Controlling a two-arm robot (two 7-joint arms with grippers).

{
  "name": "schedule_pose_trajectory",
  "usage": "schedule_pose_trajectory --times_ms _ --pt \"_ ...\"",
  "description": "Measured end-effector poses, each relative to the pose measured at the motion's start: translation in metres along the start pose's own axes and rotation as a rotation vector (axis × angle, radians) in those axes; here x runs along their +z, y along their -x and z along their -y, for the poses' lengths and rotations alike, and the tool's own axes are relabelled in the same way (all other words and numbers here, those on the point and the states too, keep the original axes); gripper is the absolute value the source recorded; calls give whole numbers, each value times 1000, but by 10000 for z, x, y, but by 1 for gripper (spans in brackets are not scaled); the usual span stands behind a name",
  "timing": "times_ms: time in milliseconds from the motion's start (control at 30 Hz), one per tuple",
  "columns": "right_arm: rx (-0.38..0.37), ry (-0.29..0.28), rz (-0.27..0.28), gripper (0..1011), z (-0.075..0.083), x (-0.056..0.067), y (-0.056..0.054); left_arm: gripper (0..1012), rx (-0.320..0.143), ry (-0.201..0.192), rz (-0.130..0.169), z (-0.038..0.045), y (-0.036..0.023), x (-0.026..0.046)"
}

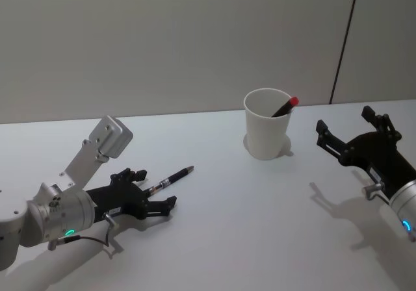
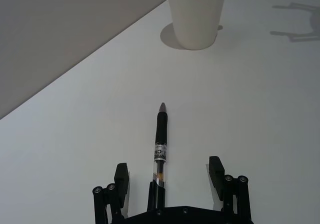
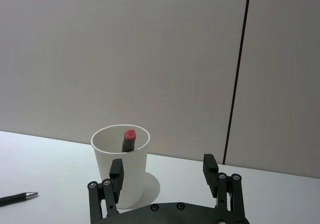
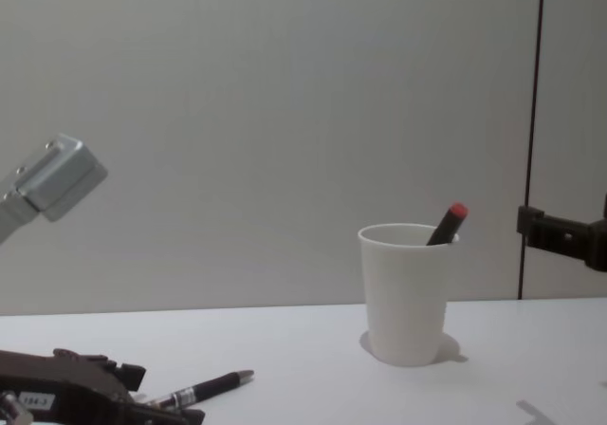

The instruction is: Place the pen into the pen holder.

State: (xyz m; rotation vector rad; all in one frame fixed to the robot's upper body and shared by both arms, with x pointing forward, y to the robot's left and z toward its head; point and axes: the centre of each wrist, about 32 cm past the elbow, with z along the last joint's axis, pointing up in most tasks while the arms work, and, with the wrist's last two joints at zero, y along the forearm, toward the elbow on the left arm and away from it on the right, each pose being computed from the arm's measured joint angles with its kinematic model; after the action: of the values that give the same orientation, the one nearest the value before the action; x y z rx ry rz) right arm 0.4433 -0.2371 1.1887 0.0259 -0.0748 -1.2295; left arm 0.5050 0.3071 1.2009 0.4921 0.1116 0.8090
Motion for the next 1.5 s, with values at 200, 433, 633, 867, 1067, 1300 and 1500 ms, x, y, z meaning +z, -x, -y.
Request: schedule_pose_trajectory --times_ms 200,433,633,867,1067,1300,1500 --pt "0 0 0 1001 0 0 0 1001 -5 -3 -3 2 -3 0" --pt "0 0 0 1002 0 0 0 1001 -2 -2 -9 9 -3 -5" --pt "0 0 0 1001 0 0 0 1001 7 -2 -21 27 -9 -10" --pt "0 0 0 1001 0 0 0 1001 10 -2 -41 45 -19 -12" --pt "0 0 0 1001 0 0 0 1001 1 -3 -60 55 -30 -14" --pt "0 0 0 1001 0 0 0 1001 -15 -3 -79 60 -43 -15" --pt "0 0 0 1001 0 0 0 1001 -24 -3 -89 62 -49 -16"
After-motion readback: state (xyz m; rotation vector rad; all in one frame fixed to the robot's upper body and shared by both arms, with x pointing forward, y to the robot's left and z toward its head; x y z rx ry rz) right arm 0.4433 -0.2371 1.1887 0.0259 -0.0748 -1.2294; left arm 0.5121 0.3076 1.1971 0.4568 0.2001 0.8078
